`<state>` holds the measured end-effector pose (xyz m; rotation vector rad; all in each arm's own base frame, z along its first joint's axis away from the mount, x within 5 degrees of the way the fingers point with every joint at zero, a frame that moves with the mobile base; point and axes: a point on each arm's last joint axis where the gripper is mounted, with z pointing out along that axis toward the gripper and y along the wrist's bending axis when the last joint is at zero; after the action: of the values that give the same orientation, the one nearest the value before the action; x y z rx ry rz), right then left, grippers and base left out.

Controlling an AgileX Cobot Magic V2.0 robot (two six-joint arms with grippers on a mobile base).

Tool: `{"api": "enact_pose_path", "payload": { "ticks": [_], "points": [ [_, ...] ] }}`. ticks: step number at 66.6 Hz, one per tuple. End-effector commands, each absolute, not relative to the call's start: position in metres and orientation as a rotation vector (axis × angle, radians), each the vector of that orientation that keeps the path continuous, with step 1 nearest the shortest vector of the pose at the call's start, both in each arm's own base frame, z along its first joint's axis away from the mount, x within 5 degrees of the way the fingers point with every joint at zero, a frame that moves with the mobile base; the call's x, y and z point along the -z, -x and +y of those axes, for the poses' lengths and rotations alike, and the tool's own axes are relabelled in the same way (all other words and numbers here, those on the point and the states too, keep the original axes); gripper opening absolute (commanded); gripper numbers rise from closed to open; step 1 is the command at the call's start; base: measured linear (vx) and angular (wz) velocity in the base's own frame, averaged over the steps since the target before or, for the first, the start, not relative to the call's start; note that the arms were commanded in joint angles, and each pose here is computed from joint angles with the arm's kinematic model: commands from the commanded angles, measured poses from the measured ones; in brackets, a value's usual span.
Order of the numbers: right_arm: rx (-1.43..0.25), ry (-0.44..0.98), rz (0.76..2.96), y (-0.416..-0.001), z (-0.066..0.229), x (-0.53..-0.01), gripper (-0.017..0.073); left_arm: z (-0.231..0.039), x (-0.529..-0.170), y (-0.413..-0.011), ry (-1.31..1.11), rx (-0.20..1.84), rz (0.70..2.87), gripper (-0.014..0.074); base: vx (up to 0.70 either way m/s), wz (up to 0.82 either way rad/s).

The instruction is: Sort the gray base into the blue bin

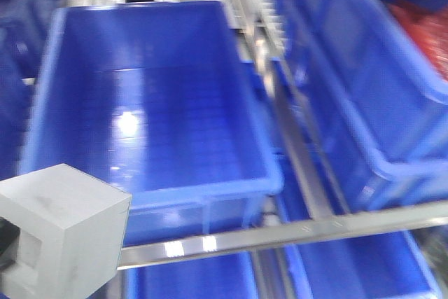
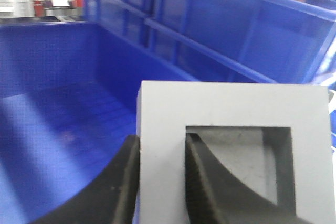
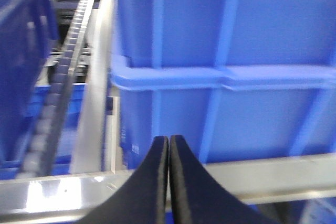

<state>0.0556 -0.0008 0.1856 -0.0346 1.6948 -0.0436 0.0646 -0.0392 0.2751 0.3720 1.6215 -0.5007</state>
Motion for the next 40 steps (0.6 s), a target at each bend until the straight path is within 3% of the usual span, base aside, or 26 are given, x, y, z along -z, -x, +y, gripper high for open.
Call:
{"api": "enact_pose_path", "payload": {
  "ticks": [1,20,40],
  "points": [
    [0.059,0.042,1.621,-0.0559,-0.0009,-0.1907,-0.0005,-0.0413,-0.2942,-0.0629,-0.359,0.558,1.499,-0.0007,0.12,0.48],
    [0.059,0.042,1.621,-0.0559,-0.0009,-0.1906,-0.0005,-0.0413,-0.2942,-0.0629,-0.359,0.558,1.499,-0.0007,0.1,0.37],
    [0.059,0.042,1.621,-0.0559,-0.0009,-0.1906,-0.0005,-0.0413,-0.2942,-0.0629,-0.359,0.558,1.499,-0.0007,0.08,0.15]
  ]
}}
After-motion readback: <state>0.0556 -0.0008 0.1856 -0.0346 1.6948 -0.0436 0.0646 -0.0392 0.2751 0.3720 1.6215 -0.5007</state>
